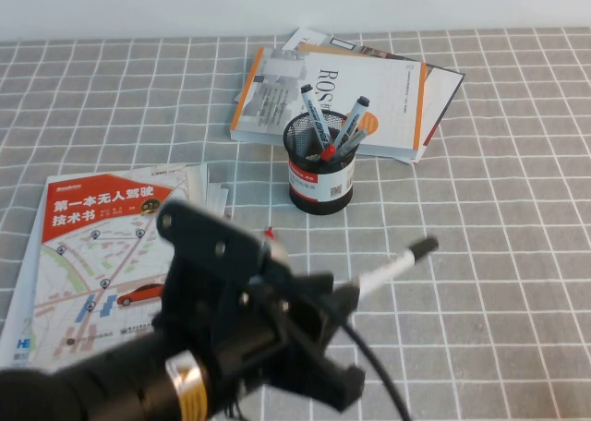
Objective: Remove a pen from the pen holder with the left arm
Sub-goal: 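Take a marker out of the pen holder and lay it on the table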
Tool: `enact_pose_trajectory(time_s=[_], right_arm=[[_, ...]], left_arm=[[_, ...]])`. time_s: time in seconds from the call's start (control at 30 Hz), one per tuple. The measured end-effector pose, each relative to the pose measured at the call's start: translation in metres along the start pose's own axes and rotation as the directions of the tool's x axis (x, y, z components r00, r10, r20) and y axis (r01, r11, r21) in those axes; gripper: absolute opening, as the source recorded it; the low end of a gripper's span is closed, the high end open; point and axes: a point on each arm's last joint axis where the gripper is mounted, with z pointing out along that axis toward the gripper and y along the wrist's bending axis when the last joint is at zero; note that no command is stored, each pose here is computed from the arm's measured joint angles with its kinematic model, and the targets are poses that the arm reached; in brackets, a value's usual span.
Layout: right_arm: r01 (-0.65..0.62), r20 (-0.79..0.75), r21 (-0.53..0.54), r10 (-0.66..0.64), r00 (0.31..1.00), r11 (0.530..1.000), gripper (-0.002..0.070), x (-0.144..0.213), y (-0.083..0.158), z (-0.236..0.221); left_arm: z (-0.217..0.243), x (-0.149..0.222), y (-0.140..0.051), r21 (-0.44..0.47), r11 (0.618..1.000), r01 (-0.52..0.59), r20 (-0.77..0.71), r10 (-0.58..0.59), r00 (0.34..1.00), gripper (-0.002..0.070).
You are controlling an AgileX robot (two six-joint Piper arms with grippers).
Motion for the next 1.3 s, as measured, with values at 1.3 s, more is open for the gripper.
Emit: enact_pose_trajectory(time_s=[1.3], right_arm=[[0.000, 0.000, 0.000, 0.000, 1.000, 1.000, -0.0013, 0.000, 0.000, 0.000]], left_arm=[[0.061, -0.065, 0.014, 0.005, 0.972, -0.236, -0.812, 0.142, 0.566, 0.0124]])
